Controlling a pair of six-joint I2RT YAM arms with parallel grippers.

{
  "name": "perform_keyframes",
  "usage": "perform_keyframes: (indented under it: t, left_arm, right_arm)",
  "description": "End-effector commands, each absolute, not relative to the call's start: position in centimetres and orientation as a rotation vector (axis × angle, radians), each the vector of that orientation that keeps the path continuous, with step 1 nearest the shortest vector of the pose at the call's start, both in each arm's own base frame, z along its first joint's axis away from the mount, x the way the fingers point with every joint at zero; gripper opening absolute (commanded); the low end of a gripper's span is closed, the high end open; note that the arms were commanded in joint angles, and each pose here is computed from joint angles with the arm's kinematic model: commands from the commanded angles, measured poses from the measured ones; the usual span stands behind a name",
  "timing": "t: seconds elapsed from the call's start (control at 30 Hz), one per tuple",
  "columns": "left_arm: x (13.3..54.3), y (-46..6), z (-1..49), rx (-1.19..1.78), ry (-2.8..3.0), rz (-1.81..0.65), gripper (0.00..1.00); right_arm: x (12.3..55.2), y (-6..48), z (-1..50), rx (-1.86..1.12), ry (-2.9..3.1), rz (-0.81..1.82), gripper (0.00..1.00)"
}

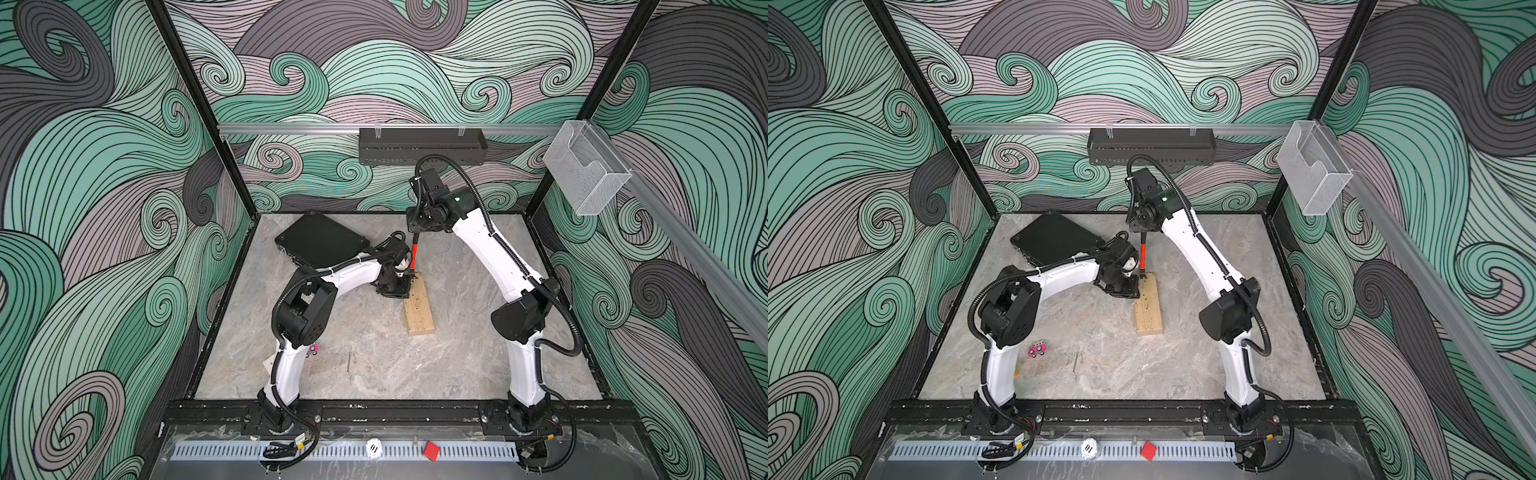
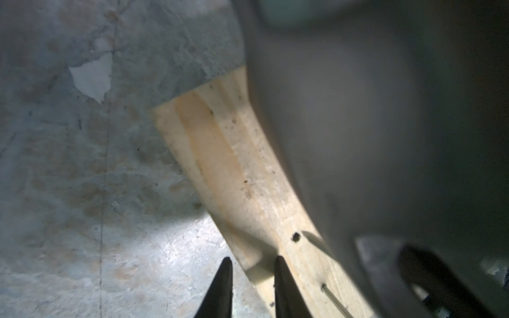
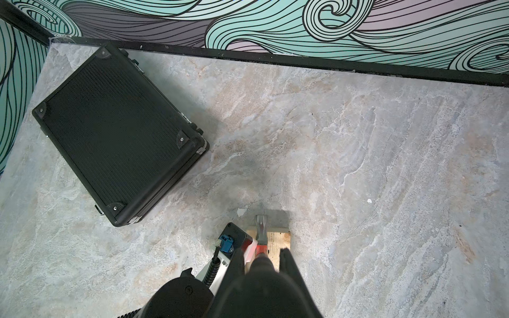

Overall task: Use a claw hammer to pull out a nail
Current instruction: Remove the nail from the mounting plate.

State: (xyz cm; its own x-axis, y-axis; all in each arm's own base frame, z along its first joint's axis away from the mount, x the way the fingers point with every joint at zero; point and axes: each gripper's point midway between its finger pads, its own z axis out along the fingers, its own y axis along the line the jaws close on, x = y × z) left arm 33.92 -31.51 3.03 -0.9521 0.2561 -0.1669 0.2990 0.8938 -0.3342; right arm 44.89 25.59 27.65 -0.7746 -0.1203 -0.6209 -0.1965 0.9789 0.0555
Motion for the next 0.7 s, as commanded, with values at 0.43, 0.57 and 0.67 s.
perform_keyframes:
  t: [0.43, 0.57, 0.67]
  left_arm:
    - [27.7, -21.0, -6.6, 0.454, 3.288, 0.175, 0.24]
    - [27.7, -21.1, -6.7, 0.451, 3.291, 0.175, 0.24]
    - [27.6, -21.1, -6.7, 0.450, 3.292, 0.174, 0.24]
  right_arm:
    - [44.8, 25.4, 33.5, -0.196, 2.306, 0.217, 0.00]
    - [44.6, 25.3, 34.0, -0.196, 2.295, 0.215, 0.00]
    - [44.4, 25.1, 34.3, -0.199, 2.286, 0.205, 0.00]
